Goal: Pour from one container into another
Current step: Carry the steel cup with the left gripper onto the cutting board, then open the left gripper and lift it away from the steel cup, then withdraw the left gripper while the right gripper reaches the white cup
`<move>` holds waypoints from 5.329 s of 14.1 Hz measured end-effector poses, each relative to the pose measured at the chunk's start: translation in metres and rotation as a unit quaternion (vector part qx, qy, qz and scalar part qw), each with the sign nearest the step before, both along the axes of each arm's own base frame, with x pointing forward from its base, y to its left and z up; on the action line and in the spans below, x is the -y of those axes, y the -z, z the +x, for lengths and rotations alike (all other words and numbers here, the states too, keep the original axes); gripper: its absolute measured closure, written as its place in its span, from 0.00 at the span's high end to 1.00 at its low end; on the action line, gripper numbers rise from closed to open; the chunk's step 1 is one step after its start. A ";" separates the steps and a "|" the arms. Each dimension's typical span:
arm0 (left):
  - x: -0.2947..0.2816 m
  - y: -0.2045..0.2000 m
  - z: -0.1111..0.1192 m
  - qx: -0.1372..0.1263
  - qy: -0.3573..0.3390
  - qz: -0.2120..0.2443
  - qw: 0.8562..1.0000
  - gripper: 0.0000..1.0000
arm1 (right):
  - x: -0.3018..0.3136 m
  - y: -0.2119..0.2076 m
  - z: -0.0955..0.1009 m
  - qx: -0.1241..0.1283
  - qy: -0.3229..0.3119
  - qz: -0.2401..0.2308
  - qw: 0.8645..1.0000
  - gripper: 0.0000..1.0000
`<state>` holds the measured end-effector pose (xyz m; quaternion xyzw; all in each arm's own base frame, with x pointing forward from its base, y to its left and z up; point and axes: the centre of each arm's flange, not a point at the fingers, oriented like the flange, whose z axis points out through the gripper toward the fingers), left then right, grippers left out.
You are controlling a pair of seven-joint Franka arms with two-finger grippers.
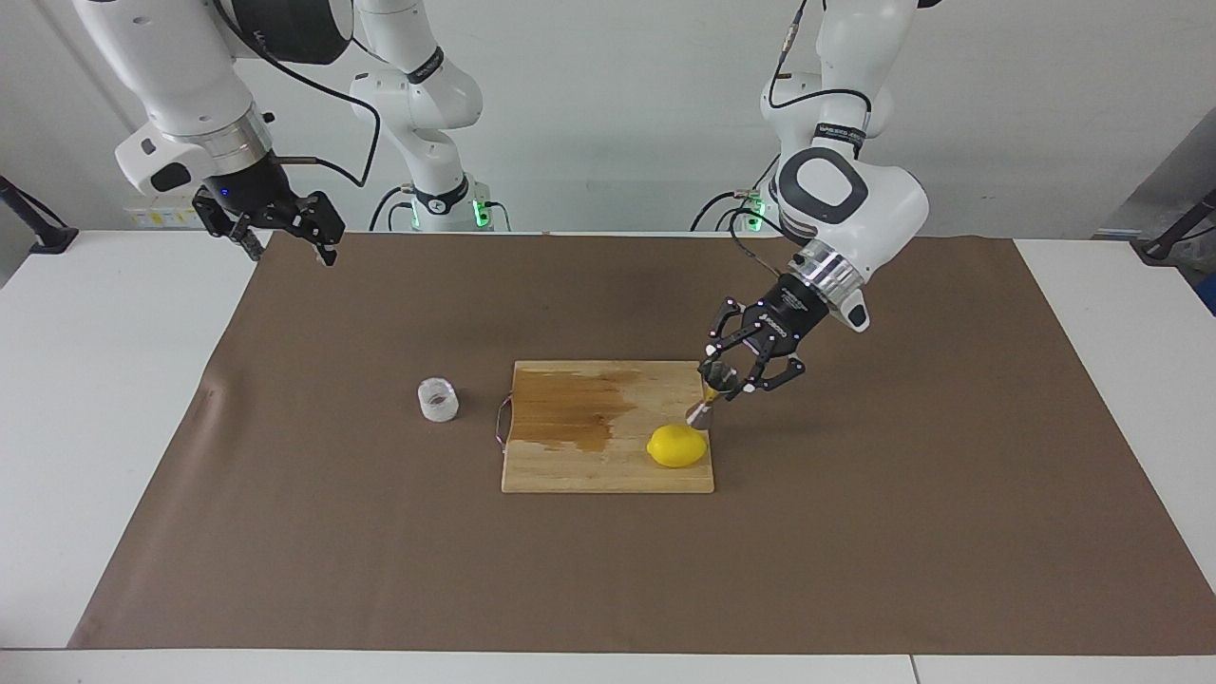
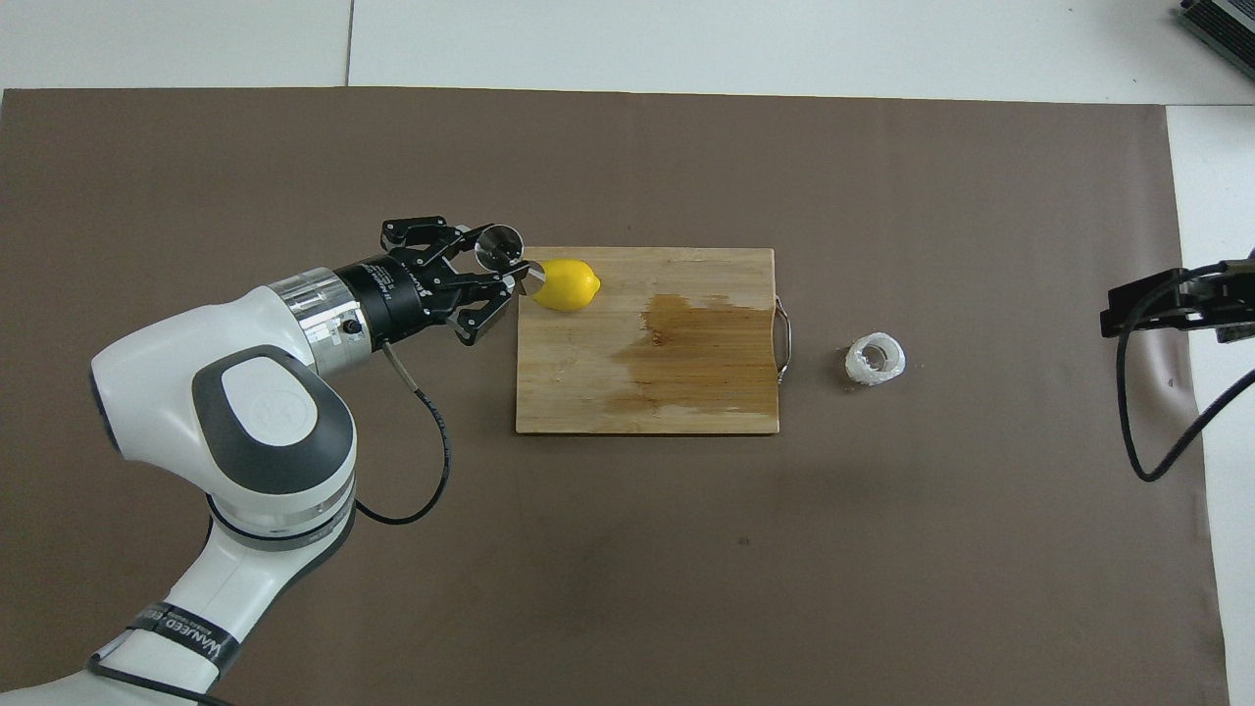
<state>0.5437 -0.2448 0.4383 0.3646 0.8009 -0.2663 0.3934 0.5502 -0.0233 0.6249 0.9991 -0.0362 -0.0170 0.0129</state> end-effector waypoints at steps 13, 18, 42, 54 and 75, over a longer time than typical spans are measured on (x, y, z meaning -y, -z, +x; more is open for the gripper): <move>0.168 0.062 -0.076 0.002 -0.052 0.055 0.997 0.51 | 0.000 0.000 0.000 0.000 0.000 0.000 1.000 1.00; 0.191 0.079 -0.081 0.007 -0.066 0.059 0.996 0.51 | 0.000 0.000 0.000 0.000 0.000 0.000 1.000 1.00; 0.189 0.045 -0.075 0.050 -0.065 0.054 0.995 1.00 | 0.000 0.000 0.000 0.000 0.000 0.000 1.000 1.00; 0.096 0.053 -0.014 0.192 0.122 0.179 0.957 1.00 | 0.017 0.003 -0.002 -0.007 0.011 0.001 1.000 1.00; -0.025 0.001 0.045 0.270 0.546 0.497 0.617 1.00 | 0.061 0.190 0.035 0.114 -0.611 0.193 0.759 1.00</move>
